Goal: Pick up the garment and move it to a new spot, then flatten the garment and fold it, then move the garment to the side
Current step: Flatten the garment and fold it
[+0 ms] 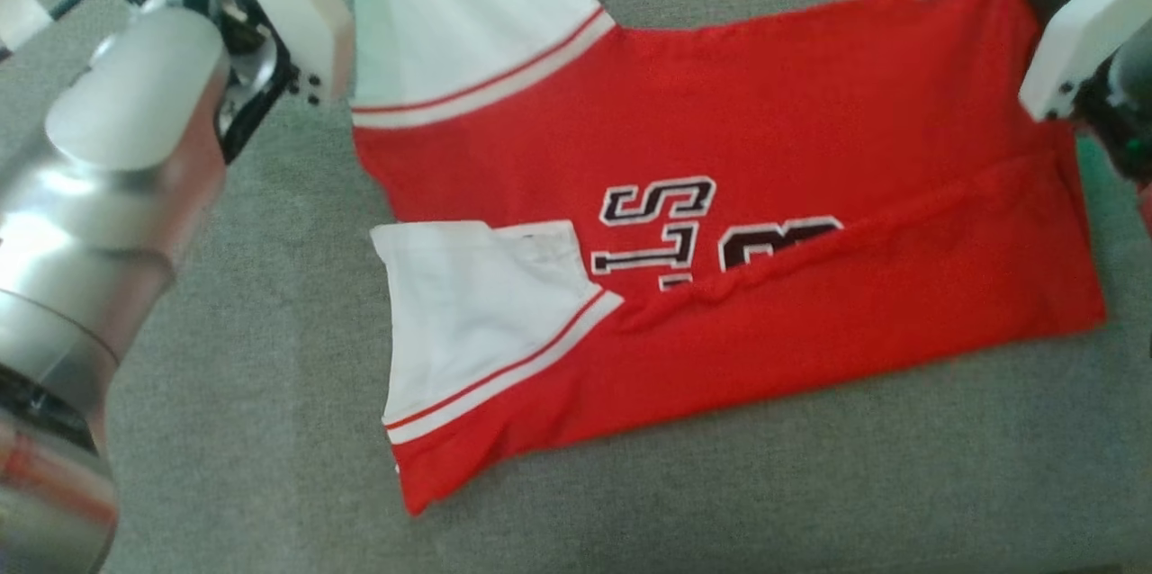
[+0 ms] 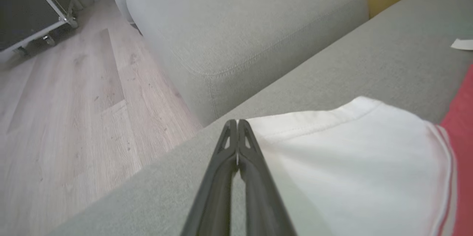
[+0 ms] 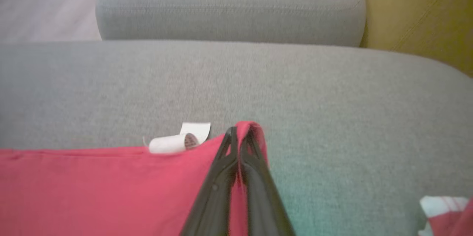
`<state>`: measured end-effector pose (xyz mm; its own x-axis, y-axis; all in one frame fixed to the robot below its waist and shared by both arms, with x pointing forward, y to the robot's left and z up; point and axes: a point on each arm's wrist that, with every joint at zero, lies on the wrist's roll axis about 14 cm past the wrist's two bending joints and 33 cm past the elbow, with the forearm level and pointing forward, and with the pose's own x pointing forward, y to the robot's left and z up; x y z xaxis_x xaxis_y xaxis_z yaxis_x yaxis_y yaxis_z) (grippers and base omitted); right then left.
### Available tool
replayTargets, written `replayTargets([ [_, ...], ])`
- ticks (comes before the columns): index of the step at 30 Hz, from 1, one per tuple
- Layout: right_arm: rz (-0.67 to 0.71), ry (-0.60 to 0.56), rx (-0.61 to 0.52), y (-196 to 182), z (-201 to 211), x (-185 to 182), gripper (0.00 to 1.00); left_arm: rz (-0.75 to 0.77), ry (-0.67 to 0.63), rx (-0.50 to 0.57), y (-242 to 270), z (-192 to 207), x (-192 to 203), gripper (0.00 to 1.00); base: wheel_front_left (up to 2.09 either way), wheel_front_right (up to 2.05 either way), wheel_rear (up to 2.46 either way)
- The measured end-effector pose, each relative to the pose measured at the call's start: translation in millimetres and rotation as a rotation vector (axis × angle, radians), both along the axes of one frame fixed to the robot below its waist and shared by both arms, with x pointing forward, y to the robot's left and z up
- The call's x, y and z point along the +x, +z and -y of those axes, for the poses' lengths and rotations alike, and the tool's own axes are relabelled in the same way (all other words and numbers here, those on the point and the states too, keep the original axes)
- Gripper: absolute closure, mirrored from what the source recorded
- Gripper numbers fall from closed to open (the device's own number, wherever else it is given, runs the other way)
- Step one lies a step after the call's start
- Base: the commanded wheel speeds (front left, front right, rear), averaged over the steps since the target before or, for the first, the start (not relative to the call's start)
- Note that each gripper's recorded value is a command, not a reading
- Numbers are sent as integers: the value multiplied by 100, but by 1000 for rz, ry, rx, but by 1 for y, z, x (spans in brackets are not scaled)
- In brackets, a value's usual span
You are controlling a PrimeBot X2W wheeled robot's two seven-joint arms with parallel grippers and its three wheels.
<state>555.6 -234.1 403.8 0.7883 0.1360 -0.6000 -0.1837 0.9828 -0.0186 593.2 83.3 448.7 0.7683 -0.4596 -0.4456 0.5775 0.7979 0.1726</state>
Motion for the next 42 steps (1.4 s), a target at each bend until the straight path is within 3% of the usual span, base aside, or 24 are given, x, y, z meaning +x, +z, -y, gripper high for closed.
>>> replayTargets([
  [7,105,-61,58,33,13,14,100,200,6,-71,59,-3,17,100,0,0,0],
  [13,157,-69,90,53,15,11,100,233,5,-74,72,-8,4,100,0,0,0],
  [19,116,-70,124,37,11,-22,100,174,-6,-98,56,-11,-36,100,0,0,0],
  [29,153,-41,158,44,2,-42,100,144,-23,-149,50,-25,-90,100,0,0,0],
  [42,56,-52,174,-2,6,-84,100,-24,20,-247,-1,-16,-178,100,0,0,0],
])
